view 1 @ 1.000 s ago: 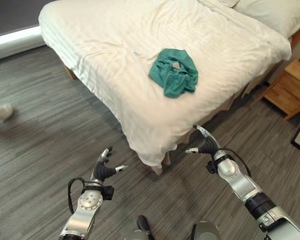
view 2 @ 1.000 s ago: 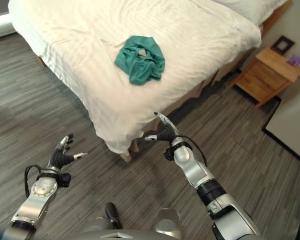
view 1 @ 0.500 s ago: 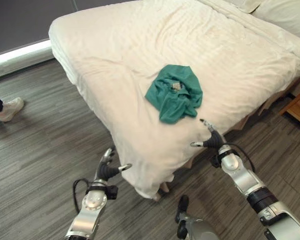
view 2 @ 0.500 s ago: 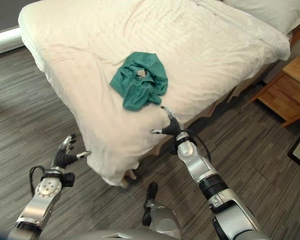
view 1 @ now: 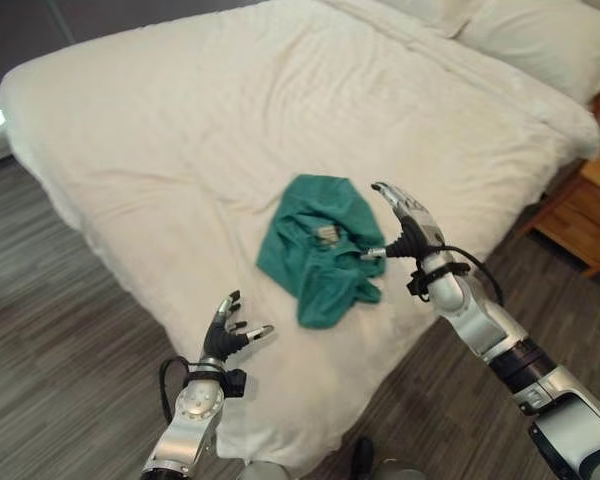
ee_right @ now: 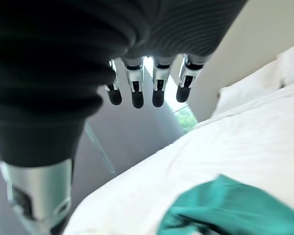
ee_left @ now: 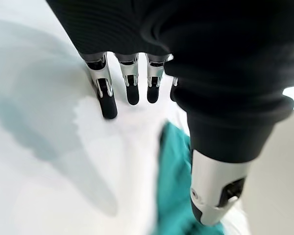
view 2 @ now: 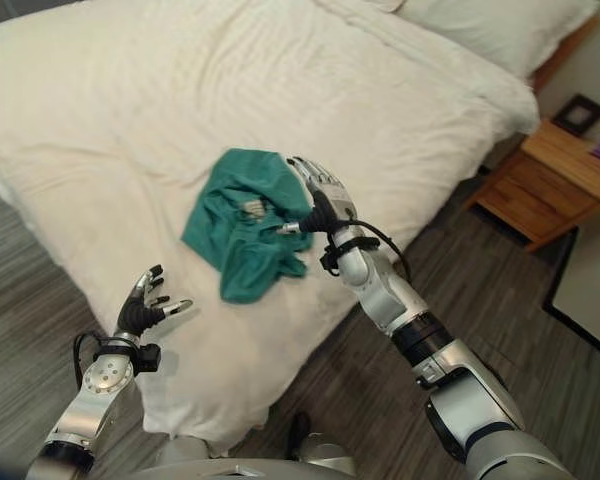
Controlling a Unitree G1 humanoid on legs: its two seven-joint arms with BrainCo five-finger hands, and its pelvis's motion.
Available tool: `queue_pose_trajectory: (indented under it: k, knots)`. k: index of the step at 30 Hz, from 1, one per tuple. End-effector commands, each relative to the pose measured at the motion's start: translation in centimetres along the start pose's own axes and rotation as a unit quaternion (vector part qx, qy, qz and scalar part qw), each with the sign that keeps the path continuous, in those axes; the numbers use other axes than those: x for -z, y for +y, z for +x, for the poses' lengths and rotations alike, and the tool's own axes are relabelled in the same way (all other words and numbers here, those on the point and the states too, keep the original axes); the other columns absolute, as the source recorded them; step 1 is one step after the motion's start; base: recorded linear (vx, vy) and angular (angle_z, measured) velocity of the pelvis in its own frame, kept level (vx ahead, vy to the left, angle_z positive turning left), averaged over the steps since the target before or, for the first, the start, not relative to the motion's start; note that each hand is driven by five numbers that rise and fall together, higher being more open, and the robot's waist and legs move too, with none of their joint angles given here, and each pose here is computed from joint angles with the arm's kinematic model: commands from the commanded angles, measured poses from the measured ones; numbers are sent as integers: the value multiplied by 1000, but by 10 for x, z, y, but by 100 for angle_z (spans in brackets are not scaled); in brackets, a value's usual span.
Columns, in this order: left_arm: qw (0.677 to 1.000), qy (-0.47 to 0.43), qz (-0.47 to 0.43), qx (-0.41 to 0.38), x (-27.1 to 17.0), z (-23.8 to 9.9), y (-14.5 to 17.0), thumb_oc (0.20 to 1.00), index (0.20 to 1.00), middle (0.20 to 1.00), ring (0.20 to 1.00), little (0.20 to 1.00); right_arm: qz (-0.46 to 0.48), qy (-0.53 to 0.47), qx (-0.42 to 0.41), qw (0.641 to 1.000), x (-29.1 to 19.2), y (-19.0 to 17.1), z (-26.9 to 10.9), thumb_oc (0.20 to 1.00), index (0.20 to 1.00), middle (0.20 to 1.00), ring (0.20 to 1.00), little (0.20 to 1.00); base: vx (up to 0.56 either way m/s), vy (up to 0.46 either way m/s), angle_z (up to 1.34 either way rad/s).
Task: Pick up bed clothes into laundry basket.
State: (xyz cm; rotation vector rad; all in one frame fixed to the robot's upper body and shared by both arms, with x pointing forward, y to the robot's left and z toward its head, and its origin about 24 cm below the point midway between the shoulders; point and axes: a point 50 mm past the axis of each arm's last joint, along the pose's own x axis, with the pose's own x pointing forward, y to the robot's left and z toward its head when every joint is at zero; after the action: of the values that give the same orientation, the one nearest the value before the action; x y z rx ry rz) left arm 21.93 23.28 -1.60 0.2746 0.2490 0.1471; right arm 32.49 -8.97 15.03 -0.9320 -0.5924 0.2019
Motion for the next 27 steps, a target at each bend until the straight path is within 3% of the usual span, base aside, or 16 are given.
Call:
queue_pose_trajectory:
  k: [1, 4, 13, 18, 27]
  knots:
    - [999, -25, 17, -10, -9, -2, 17, 1000, 1000, 1000, 1000, 1000, -21, -78, 35, 996, -30, -15, 21, 1000, 1000, 1000, 1000, 1000, 137, 180, 21]
    - [1000, -11, 16, -8, -1, -4, 19, 1000, 1000, 1000, 1000, 1000, -75, -107, 17, 991, -41, -8, 27, 1000, 1000, 1000, 1000, 1000, 126, 145, 20]
    - [1000, -11, 7, 9, -1, -2, 13, 1000, 1000, 1000, 1000, 1000, -119, -78, -45, 989, -30, 26, 33, 1000, 1000, 1000, 1000, 1000, 61, 31, 9]
    - [1000, -18, 11, 22, -5, 4, 10, 1000, 1000, 1000, 1000, 1000, -166, -17, -108, 980, -2, 51, 32, 1000, 1000, 1000, 1000, 1000, -5, -8, 4]
    - [998, -55, 26, 31, -27, 25, 5, 1000, 1000, 1000, 1000, 1000, -166, 85, -167, 968, 37, 76, 12, 1000, 1000, 1000, 1000, 1000, -76, 4, 13]
